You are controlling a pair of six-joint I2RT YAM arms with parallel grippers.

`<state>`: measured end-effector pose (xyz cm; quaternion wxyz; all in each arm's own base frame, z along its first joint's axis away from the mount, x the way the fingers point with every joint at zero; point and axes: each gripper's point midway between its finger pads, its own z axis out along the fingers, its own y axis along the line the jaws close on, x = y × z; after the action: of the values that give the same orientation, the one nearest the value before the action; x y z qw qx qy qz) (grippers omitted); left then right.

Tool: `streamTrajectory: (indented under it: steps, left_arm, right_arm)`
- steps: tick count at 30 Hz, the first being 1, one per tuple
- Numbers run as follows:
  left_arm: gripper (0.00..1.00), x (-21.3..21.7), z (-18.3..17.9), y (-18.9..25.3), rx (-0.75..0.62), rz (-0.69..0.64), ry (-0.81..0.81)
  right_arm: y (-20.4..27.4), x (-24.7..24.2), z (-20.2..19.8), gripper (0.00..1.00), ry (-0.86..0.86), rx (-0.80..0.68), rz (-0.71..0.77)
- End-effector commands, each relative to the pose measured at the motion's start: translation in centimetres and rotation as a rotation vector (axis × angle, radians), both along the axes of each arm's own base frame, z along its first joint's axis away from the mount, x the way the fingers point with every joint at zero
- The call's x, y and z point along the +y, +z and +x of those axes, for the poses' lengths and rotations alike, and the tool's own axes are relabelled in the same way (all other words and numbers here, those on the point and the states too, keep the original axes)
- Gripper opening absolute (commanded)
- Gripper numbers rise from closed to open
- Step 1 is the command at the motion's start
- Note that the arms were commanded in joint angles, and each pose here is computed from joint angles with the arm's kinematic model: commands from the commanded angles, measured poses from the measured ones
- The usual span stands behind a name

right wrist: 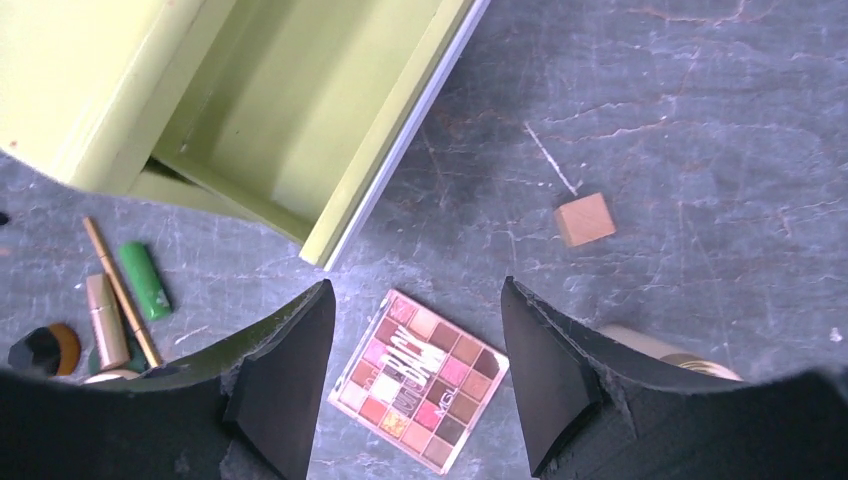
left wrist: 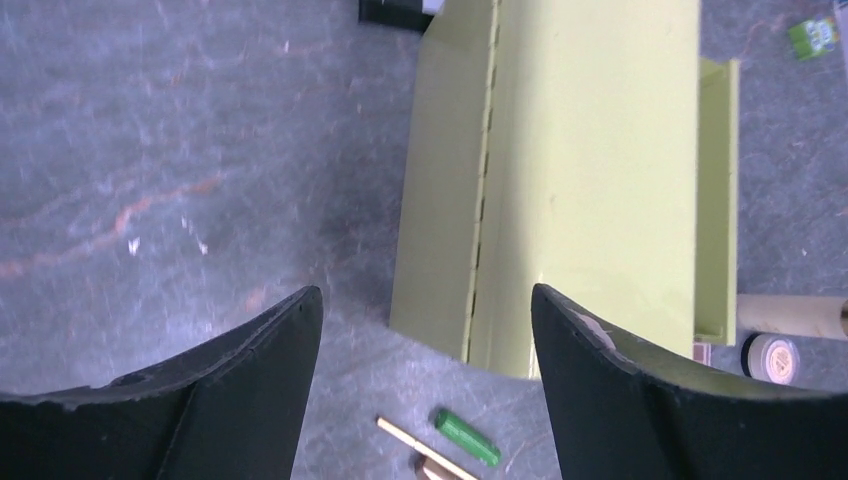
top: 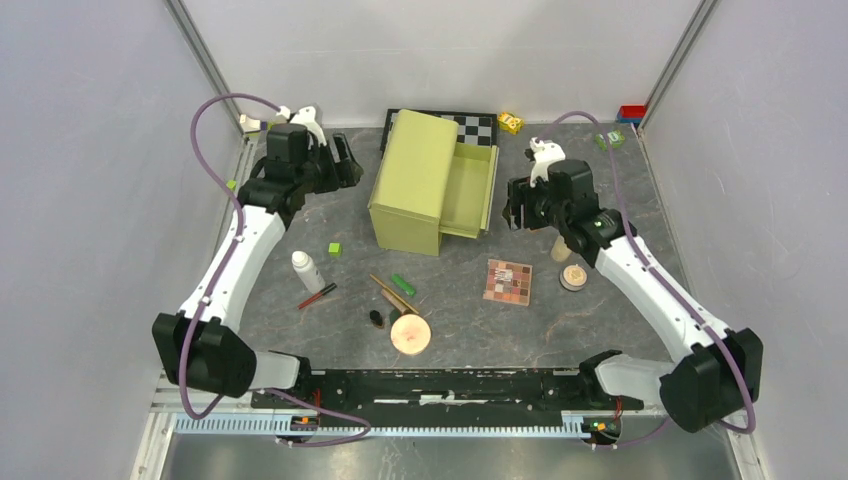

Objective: Organize the makeup
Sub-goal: Pick up the makeup from the center of the board.

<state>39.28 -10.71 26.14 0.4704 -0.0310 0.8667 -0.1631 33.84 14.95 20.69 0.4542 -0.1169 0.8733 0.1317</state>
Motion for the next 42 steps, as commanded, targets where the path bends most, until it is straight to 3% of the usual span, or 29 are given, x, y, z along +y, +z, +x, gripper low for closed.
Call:
streamTrajectory:
  steps: [1,8,19,26,36,42]
  left_arm:
    - [0.84,1.2,-2.6,-2.4,0.086,-0.02,0.086]
    - [0.94,3.1,-5.2,-3.3,0.077,0.017,0.145]
    - [0.93,3.1,-4.3,-2.0,0.042,-0.006,0.141]
    - [0.92,4.4,-4.9,-0.7,-0.002,0.037,0.18]
    - [0.91,7.6,-9.4,10.6,-0.237,0.003,0.327]
    - [0.91,8.3,-11.3,11.3,-0.245,0.02,0.337]
  right_arm:
    - [1.0,1.8,-1.9,0.68,0.083,-0.048,0.076]
    - [0.2,6.6,-6.1,0.68,0.246,-0.059,0.058]
    - [-1.0,16.1,-11.8,0.65,0.473,-0.085,-0.006]
    - [-2.3,19.1,-12.7,0.62,0.54,-0.071,-0.033]
    - [-4.6,27.8,-12.2,0.57,0.649,-0.039,-0.174]
    - [-7.6,31.5,-10.4,0.55,0.678,-0.001,-0.268]
